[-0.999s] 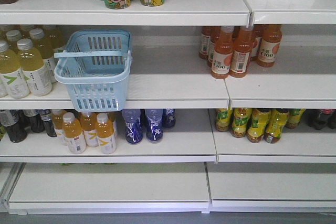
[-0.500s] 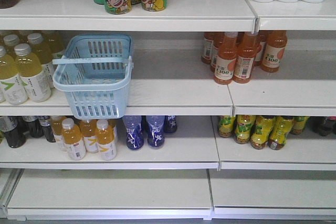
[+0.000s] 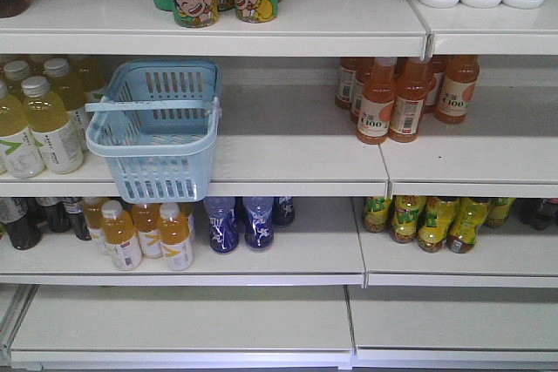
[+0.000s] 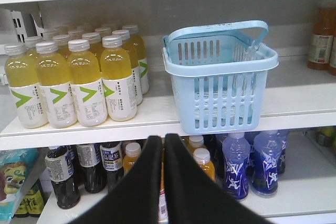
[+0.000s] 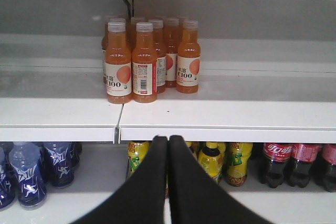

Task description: Place coke in basket with both arms

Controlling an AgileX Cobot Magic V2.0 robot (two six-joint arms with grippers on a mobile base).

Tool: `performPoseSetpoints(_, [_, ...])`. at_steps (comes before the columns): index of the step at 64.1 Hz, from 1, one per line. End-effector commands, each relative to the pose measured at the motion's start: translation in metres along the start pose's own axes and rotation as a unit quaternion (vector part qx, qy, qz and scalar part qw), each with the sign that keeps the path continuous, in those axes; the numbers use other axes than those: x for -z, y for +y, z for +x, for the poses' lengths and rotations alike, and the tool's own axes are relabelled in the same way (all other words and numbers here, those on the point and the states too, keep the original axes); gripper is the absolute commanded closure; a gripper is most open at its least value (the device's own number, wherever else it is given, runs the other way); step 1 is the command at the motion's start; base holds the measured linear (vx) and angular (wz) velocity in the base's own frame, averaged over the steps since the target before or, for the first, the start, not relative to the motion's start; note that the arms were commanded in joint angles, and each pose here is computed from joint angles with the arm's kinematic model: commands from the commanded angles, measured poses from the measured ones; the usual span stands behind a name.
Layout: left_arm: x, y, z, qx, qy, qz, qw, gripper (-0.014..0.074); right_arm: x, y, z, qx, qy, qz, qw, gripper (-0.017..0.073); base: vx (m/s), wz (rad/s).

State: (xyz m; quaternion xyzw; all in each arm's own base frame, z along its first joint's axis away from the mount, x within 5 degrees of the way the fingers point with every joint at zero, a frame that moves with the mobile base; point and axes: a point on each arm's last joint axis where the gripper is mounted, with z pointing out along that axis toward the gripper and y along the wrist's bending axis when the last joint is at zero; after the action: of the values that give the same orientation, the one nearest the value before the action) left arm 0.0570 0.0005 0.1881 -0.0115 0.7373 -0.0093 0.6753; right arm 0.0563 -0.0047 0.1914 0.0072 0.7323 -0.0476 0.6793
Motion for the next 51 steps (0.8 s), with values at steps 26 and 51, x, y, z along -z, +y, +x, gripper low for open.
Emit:
performPoseSetpoints(26, [0.0045, -0.0011, -0.0197, 0.001, -0.067, 0.005, 0.998, 0.0601, 0.0007, -0.0002, -0.0048, 0.003, -0.041, 0.003, 0.999, 0.0569, 0.0, 0.0])
performPoseSetpoints(51, [0.0045, -0.0011, -0.0197, 0.001, -0.068, 0.005, 0.998, 0.0601, 0.0007, -0.0002, -0.0048, 0.003, -0.041, 0.003, 0.999, 0.0569, 0.0, 0.0])
